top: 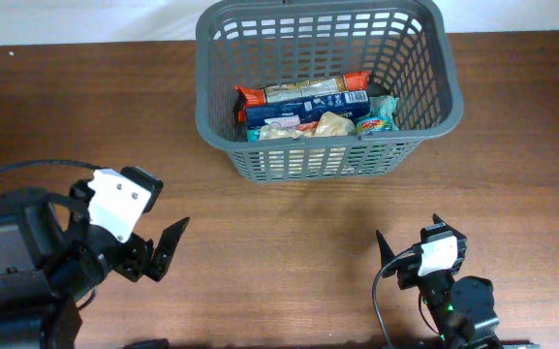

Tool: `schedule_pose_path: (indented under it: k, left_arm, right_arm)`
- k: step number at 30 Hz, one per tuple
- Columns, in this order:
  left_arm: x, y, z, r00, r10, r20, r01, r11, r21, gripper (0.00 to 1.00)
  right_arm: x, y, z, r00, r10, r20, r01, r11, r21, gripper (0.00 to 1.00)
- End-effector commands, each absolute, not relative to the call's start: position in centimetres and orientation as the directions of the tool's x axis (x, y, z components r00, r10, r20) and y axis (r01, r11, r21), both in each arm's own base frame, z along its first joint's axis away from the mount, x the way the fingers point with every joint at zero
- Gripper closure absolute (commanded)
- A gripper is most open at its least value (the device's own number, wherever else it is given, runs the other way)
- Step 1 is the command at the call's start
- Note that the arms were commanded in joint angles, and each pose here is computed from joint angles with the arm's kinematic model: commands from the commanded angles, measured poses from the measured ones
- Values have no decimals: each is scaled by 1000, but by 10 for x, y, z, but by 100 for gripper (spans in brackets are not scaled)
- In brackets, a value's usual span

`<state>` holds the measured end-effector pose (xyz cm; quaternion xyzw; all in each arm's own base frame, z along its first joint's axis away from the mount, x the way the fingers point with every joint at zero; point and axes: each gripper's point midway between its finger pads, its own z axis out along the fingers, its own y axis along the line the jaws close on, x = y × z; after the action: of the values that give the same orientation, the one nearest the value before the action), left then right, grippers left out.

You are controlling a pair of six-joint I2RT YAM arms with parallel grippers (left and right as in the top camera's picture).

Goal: Pack container

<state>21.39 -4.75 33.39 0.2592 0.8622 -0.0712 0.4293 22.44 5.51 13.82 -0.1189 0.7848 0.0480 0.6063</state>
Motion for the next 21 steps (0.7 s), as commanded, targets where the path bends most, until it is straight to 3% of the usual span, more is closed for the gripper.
schedule_pose_path:
  k: [1, 7, 13, 21]
  left_arm:
    - [212, -44, 339, -475, 380, -793, 480, 868, 128, 1]
    - [209, -29, 338, -383, 220, -897, 262, 957, 123, 1]
    - [193, -12, 277, -336, -9, -942, 69, 997, -34, 1]
    - [190, -1, 217, -298, -169, -940, -42, 986, -164, 1]
  right_arm:
    - [224, 58, 138, -226, -134, -965, -260, 963, -73, 1]
    - [224, 58, 138, -226, -134, -965, -260, 963, -73, 1]
    - [224, 58, 138, -226, -134, -965, -260, 963, -73, 1]
    - [224, 58, 138, -226, -134, -965, -260, 963, -73, 1]
